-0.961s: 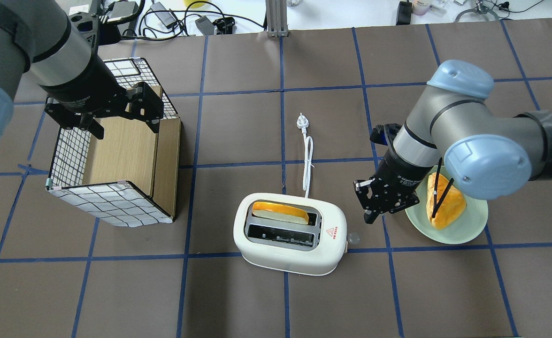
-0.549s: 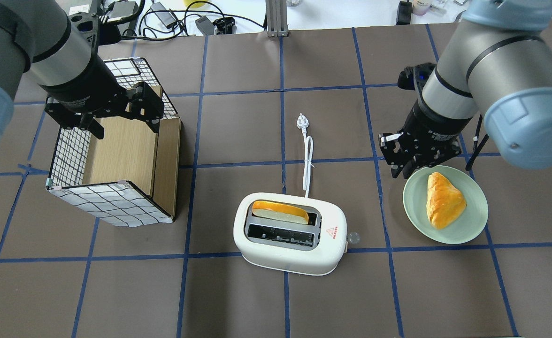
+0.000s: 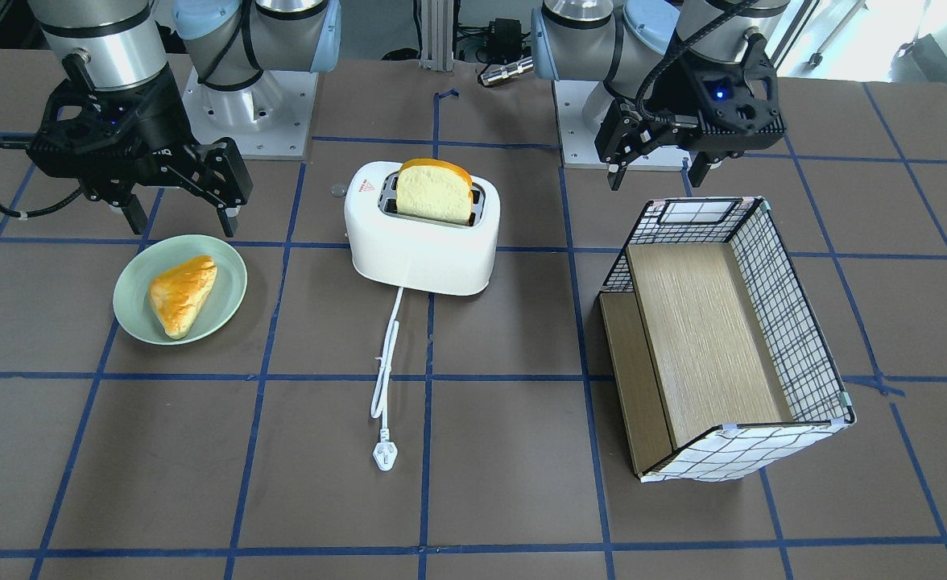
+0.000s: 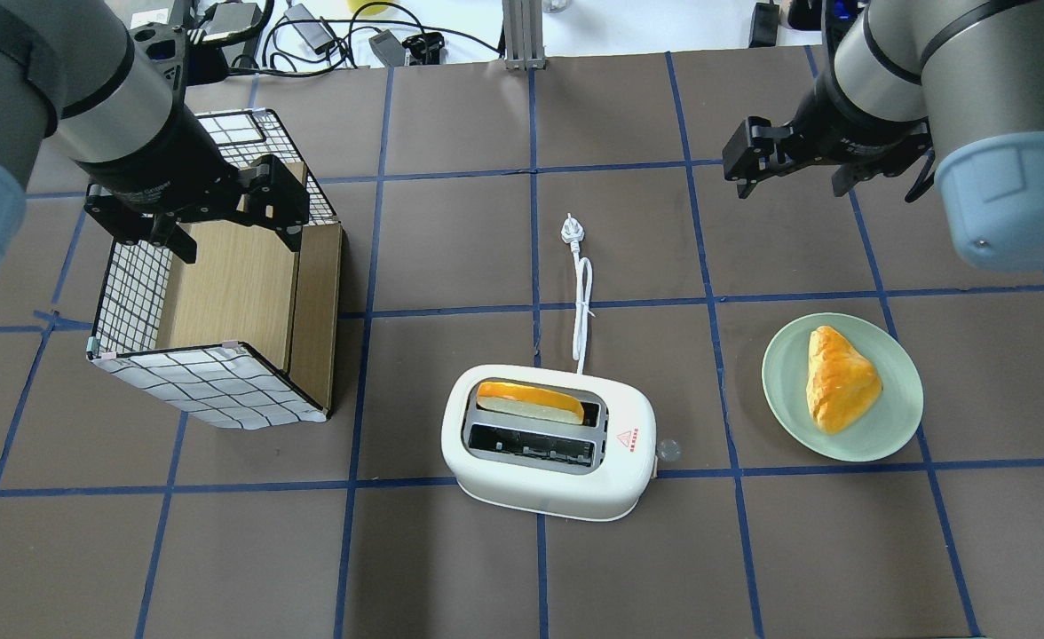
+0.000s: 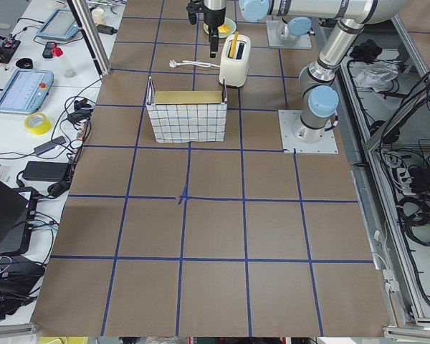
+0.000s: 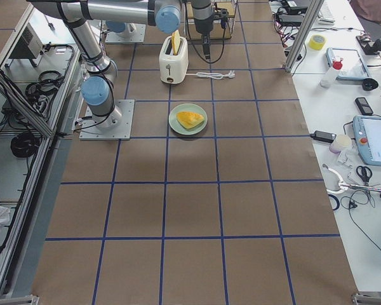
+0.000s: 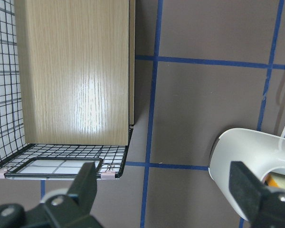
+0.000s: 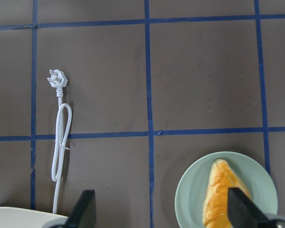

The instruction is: Press toaster with right arm

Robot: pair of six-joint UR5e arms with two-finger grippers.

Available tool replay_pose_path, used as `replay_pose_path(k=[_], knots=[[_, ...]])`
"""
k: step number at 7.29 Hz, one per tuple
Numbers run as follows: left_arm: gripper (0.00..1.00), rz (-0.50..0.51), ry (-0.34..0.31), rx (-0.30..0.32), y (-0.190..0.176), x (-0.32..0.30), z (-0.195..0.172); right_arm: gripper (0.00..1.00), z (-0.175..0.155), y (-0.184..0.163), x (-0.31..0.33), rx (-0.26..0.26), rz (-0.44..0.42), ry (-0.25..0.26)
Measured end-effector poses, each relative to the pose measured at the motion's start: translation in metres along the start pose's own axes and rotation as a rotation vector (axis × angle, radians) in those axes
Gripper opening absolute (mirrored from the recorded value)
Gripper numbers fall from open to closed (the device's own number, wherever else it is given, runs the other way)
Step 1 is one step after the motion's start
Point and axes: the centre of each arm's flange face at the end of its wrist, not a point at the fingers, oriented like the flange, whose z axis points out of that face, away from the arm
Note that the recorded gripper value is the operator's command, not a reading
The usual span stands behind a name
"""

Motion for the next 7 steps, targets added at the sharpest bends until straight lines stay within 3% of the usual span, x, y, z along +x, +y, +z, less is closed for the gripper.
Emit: replay_pose_path(k=[1,4,7], knots=[[1.00,0.000,0.000,0.000,0.000,0.000,0.000,1.00,-0.007,-0.003,0.003,-0.011,-0.049,0.022],[1.00,0.000,0.000,0.000,0.000,0.000,0.000,1.00,-0.029,-0.033,0.008,-0.151,-0.088,0.023],[1.00,0.000,0.000,0.001,0.000,0.000,0.000,1.00,-0.028,-0.038,0.000,-0.176,-0.078,-0.043]])
